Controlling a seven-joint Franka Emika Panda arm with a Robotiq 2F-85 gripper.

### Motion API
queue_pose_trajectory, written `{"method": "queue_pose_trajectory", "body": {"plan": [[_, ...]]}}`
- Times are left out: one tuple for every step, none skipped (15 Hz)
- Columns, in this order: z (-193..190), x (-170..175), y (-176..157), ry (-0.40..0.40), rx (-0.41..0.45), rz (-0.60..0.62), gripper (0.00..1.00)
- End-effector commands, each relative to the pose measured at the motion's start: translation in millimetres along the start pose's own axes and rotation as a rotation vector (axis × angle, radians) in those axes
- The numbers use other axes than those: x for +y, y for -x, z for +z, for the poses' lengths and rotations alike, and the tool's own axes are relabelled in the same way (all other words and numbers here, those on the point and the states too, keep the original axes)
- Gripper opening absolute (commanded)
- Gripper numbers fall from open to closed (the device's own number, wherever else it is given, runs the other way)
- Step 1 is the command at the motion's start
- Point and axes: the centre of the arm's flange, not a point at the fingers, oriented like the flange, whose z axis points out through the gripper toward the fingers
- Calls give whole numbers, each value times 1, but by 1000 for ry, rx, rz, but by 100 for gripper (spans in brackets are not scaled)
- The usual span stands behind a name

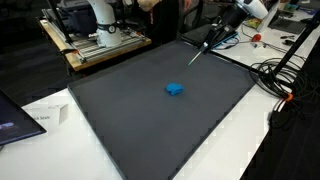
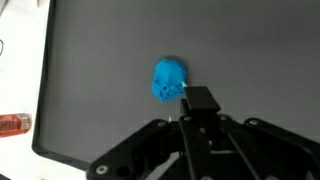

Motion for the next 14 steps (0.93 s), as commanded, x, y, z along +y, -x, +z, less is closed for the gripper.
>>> {"method": "queue_pose_trajectory", "body": {"plan": [[-8, 31, 5, -136, -12, -41, 3], [-8, 40, 4, -164, -12, -42, 3], [-9, 48, 4, -193, -8, -45, 3], [-10, 58, 4, -223, -3, -49, 3], [-10, 66, 3, -252, 3, -52, 3], [-10, 73, 3, -275, 9, -52, 3], [-10, 80, 3, -298, 12, -55, 3], [-9, 87, 2, -324, 19, -58, 3], [-8, 94, 2, -349, 30, -62, 3], [-6, 100, 0, -376, 42, -65, 3], [-4, 107, -1, -401, 59, -70, 3], [-1, 112, -3, -414, 73, -68, 3], [2, 118, -5, -415, 94, -56, 3], [6, 124, -7, -404, 115, -37, 3]]}}
